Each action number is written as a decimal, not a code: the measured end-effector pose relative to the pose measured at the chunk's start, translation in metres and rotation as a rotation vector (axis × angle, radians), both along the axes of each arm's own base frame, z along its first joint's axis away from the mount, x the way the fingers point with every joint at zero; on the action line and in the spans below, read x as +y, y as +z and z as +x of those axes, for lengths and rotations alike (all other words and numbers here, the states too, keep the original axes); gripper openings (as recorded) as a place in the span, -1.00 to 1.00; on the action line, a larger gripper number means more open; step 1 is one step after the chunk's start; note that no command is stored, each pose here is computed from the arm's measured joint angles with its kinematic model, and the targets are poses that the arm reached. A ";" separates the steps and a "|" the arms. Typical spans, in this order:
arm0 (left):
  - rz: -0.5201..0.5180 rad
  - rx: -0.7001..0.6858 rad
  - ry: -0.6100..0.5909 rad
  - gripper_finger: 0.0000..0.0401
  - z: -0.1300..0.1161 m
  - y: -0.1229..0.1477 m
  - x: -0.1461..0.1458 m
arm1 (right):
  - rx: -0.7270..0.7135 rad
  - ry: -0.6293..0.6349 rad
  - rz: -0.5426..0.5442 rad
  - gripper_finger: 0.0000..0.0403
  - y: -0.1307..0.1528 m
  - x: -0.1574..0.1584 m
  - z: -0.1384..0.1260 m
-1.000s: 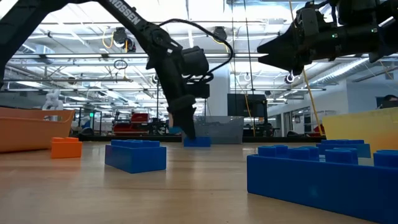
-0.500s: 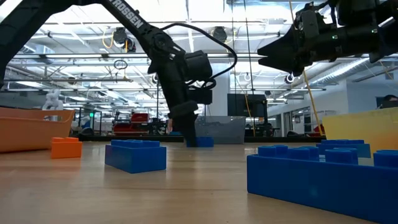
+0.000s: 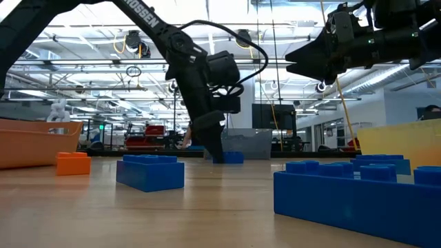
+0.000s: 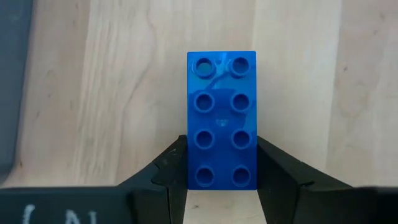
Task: Sort & place blocks by color
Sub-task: Put the blue game piece into the black bin
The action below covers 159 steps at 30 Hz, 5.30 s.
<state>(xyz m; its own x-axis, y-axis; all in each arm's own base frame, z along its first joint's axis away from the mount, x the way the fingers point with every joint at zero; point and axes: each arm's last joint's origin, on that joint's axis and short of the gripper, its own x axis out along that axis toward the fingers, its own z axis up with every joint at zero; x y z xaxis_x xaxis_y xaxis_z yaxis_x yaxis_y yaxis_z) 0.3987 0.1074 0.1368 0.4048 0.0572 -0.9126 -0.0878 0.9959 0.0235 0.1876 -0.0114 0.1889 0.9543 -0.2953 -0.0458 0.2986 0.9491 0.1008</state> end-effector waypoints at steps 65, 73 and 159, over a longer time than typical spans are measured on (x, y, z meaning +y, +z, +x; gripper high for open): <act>0.190 -0.357 0.317 0.52 -0.028 0.098 0.084 | -0.004 -0.003 -0.018 0.12 0.001 0.000 0.000; 0.144 -0.465 0.285 0.36 -0.006 0.103 0.049 | 0.028 -0.002 -0.024 0.12 -0.002 0.000 0.000; -0.012 -0.852 -0.117 0.04 -0.013 0.093 -0.066 | 0.175 0.092 0.057 0.12 -0.018 0.003 -0.002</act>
